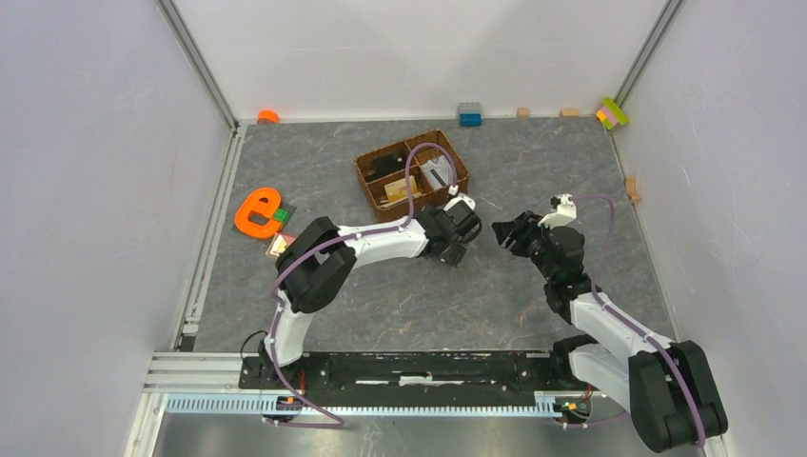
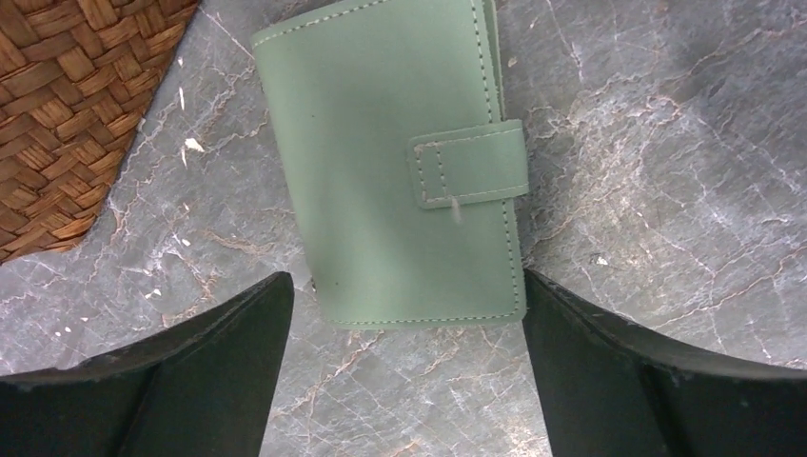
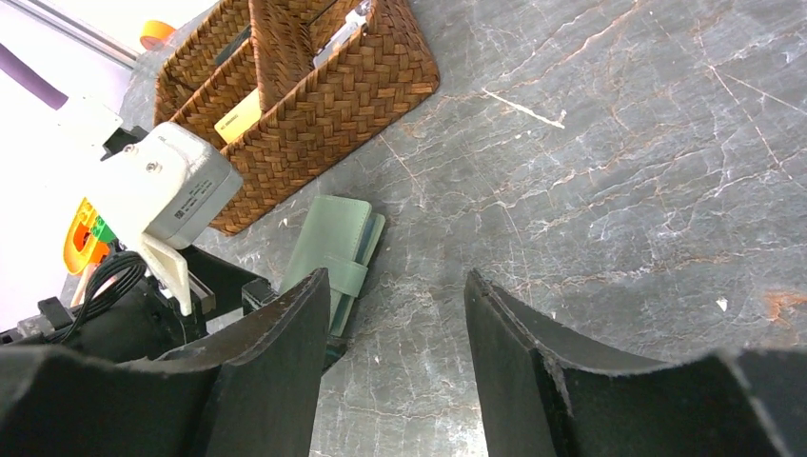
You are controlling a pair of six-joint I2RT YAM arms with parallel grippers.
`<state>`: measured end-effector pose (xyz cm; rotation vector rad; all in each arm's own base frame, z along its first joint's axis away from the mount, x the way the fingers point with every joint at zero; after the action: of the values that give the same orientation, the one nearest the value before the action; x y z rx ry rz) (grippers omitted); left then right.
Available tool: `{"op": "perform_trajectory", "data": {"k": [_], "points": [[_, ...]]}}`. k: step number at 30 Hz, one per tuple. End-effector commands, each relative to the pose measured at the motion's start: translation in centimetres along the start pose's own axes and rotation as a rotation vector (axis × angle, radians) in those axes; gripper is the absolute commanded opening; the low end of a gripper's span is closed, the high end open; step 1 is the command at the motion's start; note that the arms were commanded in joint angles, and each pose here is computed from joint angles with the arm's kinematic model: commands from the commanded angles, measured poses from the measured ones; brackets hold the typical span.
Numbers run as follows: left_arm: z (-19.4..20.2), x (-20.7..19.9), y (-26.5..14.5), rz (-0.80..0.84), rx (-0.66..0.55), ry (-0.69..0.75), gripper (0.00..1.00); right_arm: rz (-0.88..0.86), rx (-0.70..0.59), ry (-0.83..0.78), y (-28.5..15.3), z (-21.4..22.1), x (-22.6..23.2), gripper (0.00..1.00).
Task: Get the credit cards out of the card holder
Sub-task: Open the card holder at the center of the board.
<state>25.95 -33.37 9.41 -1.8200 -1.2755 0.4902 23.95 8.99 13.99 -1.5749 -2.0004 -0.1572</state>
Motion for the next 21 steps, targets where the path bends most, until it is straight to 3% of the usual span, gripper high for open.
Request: {"op": "perform_trajectory", "data": {"k": [1, 6, 16, 21], "points": [[-0.5, 0.0, 0.1, 0.018, 0.037, 0.040, 0.88, -0.017, -0.035, 0.009, 0.3, -0.7, 0.2, 0.59], [-0.6, 0.8, 0.0, 0.117, 0.080, -0.036, 0.58, -0.030, -0.028, 0.014, 0.5, -0.7, 0.3, 0.59], [-1.5, 2.8, -3.3, 0.535, 0.055, -0.278, 0.44, -0.159, 0.095, 0.026, 2.0, 0.4, 1.4, 0.59], [-1.8, 3.5, -4.4, 0.748, 0.024, -0.362, 0.18, -0.229, 0.165, 0.051, 2.7, 1.3, 1.8, 0.59]]}}
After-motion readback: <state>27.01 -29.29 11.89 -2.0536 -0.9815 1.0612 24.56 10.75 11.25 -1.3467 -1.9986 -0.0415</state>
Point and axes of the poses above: each gripper's point midway between its finger pads, its own y axis out along the fingers, its own x axis along the line the jaws close on, z = x × y, the point moved 8 cm from there along -y, back along the fingers, and after that the axes turned 3 degrees about -y, right-handed, at the moved point
